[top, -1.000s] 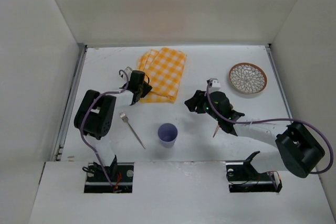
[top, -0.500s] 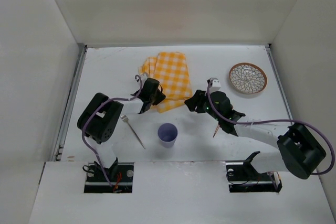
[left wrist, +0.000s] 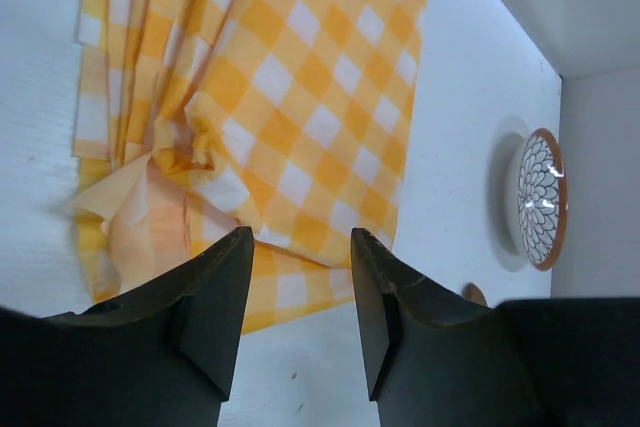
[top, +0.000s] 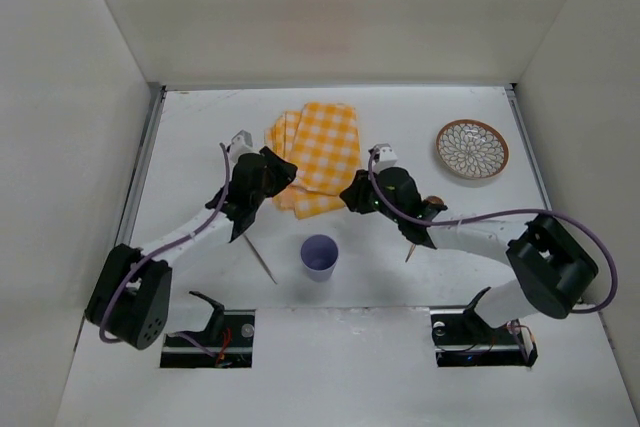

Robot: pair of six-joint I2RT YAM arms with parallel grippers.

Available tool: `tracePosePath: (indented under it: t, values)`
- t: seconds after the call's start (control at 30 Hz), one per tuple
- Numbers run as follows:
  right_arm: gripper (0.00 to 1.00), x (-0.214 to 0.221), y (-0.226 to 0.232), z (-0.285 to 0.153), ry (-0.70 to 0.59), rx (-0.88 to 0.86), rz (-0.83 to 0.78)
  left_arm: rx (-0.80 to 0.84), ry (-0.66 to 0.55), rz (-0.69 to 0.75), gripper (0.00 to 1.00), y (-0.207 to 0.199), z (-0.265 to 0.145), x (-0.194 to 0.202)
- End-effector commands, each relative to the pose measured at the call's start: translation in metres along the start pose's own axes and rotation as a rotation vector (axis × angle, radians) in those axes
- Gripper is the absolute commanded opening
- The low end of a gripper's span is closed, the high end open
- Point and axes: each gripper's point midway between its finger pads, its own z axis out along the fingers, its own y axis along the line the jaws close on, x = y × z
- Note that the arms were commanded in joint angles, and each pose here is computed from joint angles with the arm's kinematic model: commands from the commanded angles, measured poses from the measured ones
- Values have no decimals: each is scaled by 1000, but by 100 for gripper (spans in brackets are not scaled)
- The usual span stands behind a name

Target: Set the dinner table for one person

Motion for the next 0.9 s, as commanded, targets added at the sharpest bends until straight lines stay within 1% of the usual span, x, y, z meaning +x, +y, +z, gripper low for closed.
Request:
tracePosePath:
  t: [0.0,0.07,0.27,0.4,0.5,0.67,0.87]
  values:
    - [43,-28,26,11,-41,-39,-86,-28,-14,0,41,22,-12,0]
    - [52,-27,35,23,-13,-50,-129,-41,-11,-1,41,31,-16,4]
    - [59,-17,44,78,116,-33,-236,-53,5,-52,41,56,-28,13]
    - [67,-10,39,103,185,36,-347,-75,-38,-65,41,76,-40,2]
    - [73,-10,43,114,218,48,-408,-110,-65,-91,41,94,-50,-7]
    - [76,-2,48,132,288,66,-490,-144,-87,-116,42,110,-57,-12]
    - [77,9,50,145,327,94,-556,-142,-80,-113,43,112,-56,-10]
